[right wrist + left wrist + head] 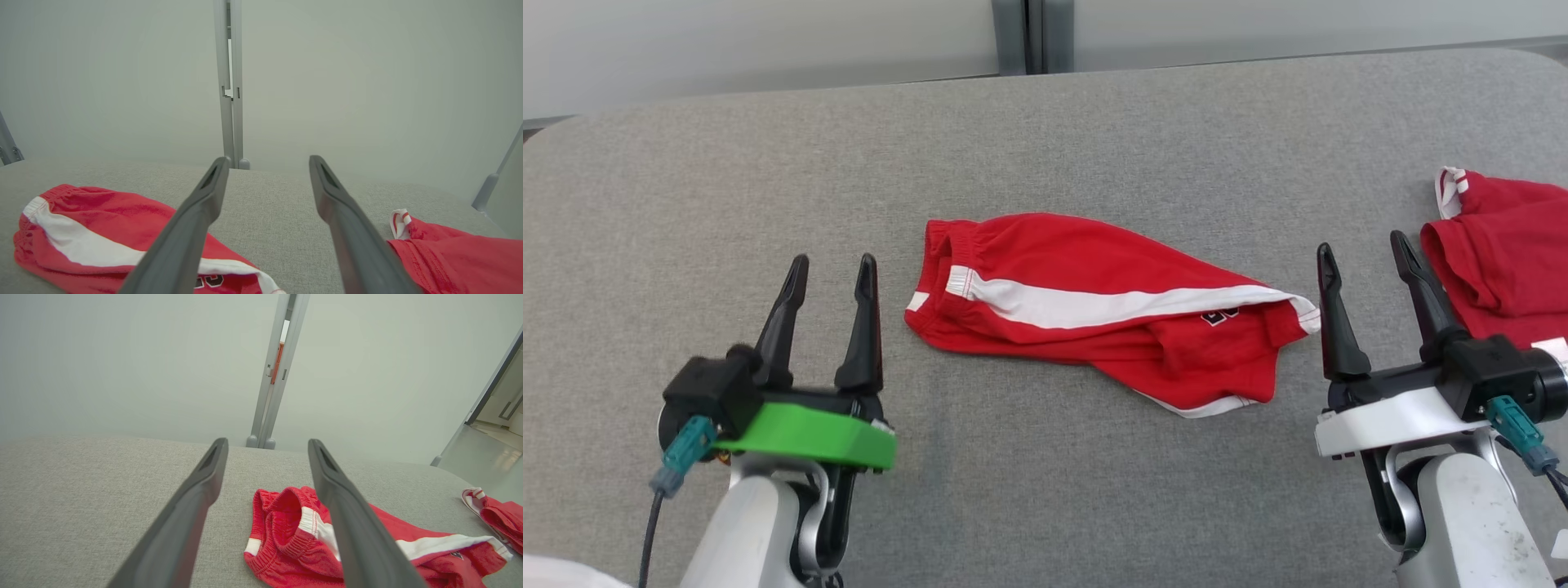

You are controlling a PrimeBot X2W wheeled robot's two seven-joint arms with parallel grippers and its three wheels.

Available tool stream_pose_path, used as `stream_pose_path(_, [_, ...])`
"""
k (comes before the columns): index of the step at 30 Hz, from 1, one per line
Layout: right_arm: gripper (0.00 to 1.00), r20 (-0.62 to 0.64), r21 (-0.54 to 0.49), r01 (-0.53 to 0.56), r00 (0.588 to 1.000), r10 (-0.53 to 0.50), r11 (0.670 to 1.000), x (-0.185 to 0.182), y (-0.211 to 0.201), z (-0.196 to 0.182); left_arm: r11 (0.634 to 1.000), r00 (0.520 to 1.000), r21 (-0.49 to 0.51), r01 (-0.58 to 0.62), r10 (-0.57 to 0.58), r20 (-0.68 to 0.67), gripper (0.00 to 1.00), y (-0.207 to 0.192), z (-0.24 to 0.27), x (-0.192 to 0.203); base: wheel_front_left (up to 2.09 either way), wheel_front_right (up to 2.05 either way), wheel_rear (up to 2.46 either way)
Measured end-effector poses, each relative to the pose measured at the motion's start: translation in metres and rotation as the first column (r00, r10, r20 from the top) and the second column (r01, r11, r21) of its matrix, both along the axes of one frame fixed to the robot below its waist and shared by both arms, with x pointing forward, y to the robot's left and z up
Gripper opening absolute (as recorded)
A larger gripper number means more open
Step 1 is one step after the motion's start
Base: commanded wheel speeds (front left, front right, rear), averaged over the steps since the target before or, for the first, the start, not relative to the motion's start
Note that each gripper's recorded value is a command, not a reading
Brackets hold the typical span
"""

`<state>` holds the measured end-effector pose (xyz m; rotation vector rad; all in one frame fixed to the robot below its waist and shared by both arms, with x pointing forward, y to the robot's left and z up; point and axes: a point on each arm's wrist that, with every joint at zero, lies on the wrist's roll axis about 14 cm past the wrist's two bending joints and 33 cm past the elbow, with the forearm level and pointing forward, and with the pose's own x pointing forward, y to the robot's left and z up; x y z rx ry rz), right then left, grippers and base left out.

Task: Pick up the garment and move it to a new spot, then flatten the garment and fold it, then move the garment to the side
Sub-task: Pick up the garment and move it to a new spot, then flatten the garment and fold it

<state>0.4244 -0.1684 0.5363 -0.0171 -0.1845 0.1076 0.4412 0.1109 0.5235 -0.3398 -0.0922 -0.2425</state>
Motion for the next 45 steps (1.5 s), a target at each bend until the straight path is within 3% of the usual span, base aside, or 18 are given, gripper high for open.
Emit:
stream_pose_path(9, [1.00, -0.001, 0.011, -0.032, 0.999, 0.032, 0.999, -0.006, 0.012, 0.001, 0.992, 0.993, 0.049, -0.115, 0.115, 0.010, 1.00, 0.034, -0.006, -0.034, 0.00, 0.00, 0.00])
stream_pose_path(18, [1.00, -0.016, 0.023, -0.043, 0.999, 0.043, 0.999, -0.009, 0.015, -0.004, 0.990, 0.995, 0.095, -0.102, 0.103, -0.003, 1.00, 0.031, -0.015, -0.040, 0.00, 0.00, 0.00])
stream_pose_path(32, [1.00, -0.018, 0.022, -0.037, 0.999, 0.037, 0.999, -0.010, 0.013, -0.004, 0.995, 0.996, 0.062, -0.081, 0.082, -0.017, 1.00, 0.023, -0.017, -0.040, 0.00, 0.00, 0.00])
stream_pose_path(45, [1.00, -0.056, 0.001, -0.026, 0.998, 0.026, 1.000, 0.000, 0.009, -0.020, 0.992, 0.976, 0.049, 0.116, -0.105, -0.192, 1.00, -0.034, -0.069, -0.015, 0.00, 0.00, 0.00])
